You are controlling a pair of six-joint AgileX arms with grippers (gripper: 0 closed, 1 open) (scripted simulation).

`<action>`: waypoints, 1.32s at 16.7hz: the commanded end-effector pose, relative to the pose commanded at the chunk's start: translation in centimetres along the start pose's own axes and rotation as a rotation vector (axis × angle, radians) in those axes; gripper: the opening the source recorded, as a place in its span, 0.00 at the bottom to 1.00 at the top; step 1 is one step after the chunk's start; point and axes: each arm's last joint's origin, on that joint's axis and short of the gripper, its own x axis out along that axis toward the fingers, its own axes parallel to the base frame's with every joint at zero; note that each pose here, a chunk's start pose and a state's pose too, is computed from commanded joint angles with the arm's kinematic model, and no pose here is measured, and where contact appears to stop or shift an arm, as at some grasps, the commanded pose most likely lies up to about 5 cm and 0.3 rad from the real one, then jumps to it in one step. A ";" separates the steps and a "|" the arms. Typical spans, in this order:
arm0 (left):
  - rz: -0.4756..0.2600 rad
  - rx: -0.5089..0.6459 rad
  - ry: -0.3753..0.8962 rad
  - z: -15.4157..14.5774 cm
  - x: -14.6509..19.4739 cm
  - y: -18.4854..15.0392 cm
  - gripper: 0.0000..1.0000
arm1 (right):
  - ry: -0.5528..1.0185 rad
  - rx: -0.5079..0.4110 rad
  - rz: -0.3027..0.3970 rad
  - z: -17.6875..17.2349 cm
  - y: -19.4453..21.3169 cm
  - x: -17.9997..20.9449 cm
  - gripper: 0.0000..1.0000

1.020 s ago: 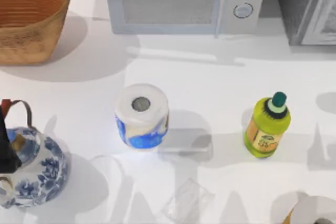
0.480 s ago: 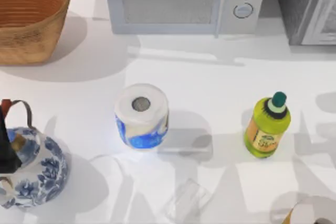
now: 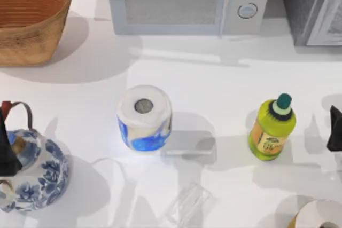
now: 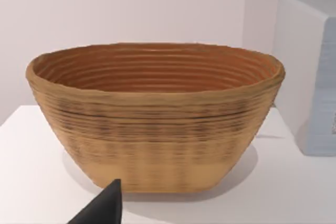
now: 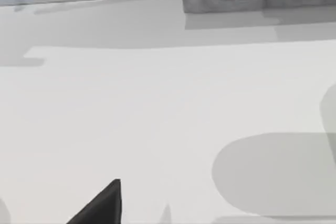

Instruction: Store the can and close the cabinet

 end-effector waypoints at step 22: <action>0.000 0.000 0.000 0.0 0.0 0.0 1.00 | -0.156 -0.096 -0.116 -1.9 -3.8 6.2 1.00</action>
